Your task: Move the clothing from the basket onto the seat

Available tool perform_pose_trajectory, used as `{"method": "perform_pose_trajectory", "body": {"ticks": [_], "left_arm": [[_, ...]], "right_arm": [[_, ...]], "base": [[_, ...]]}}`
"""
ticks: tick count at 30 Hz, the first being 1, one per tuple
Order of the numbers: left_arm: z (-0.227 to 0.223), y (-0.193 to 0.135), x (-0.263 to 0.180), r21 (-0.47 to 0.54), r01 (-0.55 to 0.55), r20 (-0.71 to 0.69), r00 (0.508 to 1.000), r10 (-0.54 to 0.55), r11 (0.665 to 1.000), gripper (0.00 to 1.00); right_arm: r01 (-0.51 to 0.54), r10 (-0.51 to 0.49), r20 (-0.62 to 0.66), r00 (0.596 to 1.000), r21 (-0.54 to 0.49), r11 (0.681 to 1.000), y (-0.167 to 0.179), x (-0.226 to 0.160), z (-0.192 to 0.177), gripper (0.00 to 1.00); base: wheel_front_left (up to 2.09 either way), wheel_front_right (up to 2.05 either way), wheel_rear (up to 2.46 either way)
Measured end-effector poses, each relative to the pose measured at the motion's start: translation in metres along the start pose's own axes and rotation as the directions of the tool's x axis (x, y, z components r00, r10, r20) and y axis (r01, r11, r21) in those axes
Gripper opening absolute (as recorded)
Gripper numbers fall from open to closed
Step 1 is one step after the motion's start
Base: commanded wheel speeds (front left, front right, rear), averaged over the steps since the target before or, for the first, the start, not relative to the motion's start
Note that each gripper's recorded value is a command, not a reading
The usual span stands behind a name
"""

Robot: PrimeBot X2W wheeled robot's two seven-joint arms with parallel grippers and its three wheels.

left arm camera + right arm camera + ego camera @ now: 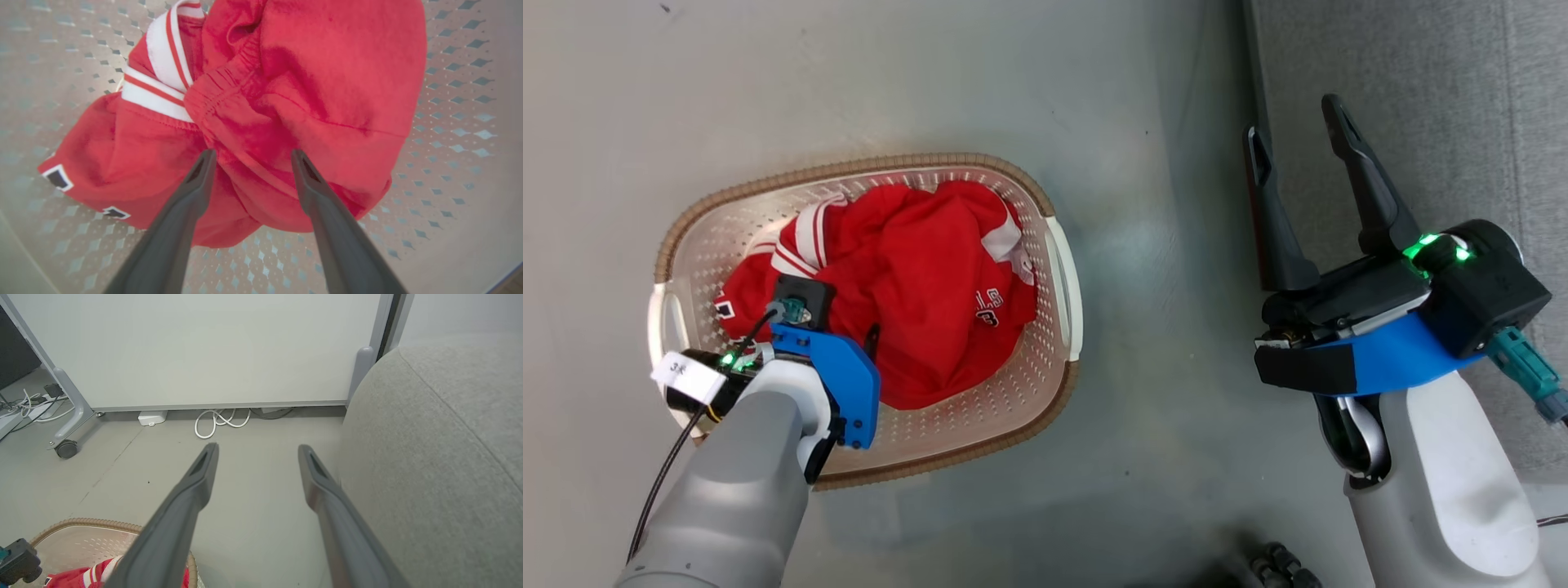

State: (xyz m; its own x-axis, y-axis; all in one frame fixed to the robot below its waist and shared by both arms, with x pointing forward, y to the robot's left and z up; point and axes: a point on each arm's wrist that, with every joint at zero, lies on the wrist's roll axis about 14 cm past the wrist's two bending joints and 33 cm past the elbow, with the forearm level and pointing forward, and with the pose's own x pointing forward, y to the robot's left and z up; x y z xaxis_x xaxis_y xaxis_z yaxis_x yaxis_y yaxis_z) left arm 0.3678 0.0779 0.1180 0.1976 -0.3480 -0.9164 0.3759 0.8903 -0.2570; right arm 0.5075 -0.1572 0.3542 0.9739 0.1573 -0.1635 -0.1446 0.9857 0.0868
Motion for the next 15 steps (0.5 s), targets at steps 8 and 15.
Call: {"method": "perform_pose_trajectory", "body": {"ticks": [8, 15], "left_arm": [[-0.011, 0.007, 0.025, -0.048, 0.009, -0.061, 0.998, -0.012, 0.999, 1.0], [-0.02, 0.011, 0.038, -0.051, 0.011, -0.106, 0.994, -0.017, 0.999, 1.0]], "right_arm": [[-0.002, 0.002, -0.029, 1.0, -0.006, 1.0, -0.003, 0.009, -0.023, 1.0], [-0.001, 0.0, -0.057, 0.998, -0.006, 1.0, -0.005, 0.01, -0.04, 1.0]], "base": [[0.0, 0.0, 0.0], [0.0, 0.0, 0.0]]}}
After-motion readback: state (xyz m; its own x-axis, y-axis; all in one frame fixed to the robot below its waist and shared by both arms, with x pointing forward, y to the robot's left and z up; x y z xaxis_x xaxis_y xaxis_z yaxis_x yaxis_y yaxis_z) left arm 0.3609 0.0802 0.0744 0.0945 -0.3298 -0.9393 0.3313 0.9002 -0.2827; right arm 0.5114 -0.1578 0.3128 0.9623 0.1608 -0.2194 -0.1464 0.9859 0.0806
